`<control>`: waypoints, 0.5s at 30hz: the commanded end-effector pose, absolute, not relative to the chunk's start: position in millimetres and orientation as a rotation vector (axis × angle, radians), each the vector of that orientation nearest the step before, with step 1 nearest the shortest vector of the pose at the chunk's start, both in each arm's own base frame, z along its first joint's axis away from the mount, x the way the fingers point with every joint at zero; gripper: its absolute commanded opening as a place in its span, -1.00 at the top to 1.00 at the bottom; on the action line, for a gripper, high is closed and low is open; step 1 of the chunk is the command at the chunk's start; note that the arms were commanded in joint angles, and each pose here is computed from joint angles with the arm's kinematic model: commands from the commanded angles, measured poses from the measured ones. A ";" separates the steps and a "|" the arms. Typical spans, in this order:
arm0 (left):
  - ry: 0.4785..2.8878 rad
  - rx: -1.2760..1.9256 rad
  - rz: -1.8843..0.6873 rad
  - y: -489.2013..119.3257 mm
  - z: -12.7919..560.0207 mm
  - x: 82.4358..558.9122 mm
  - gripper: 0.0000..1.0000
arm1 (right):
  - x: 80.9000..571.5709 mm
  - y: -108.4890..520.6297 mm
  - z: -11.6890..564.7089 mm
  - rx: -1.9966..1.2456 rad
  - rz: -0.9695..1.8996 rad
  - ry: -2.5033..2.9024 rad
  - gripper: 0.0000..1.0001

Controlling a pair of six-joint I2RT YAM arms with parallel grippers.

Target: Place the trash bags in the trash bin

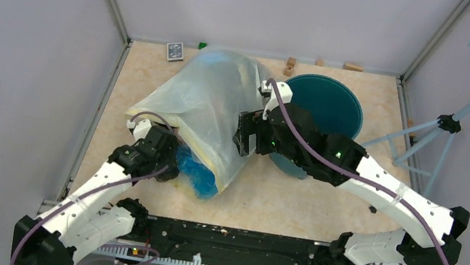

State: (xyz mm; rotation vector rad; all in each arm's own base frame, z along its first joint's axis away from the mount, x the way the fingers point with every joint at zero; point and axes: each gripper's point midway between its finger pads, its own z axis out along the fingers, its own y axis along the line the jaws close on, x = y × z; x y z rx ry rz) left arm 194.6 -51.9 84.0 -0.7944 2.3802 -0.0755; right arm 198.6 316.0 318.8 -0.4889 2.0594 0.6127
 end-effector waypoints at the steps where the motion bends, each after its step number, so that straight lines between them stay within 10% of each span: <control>1: 2.407 -0.776 -0.147 -65.1 73.5 201.7 -0.16 | 197.0 323.9 301.2 -0.517 0.587 2.097 -0.71; 10: 2.395 -0.779 -0.103 -55.7 97.3 195.0 1.00 | 196.5 346.2 246.8 -0.560 0.547 2.230 -0.71; 15: 2.329 -0.793 -0.033 -34.2 150.4 181.7 1.00 | 190.9 352.9 230.8 -0.579 0.478 2.249 -0.71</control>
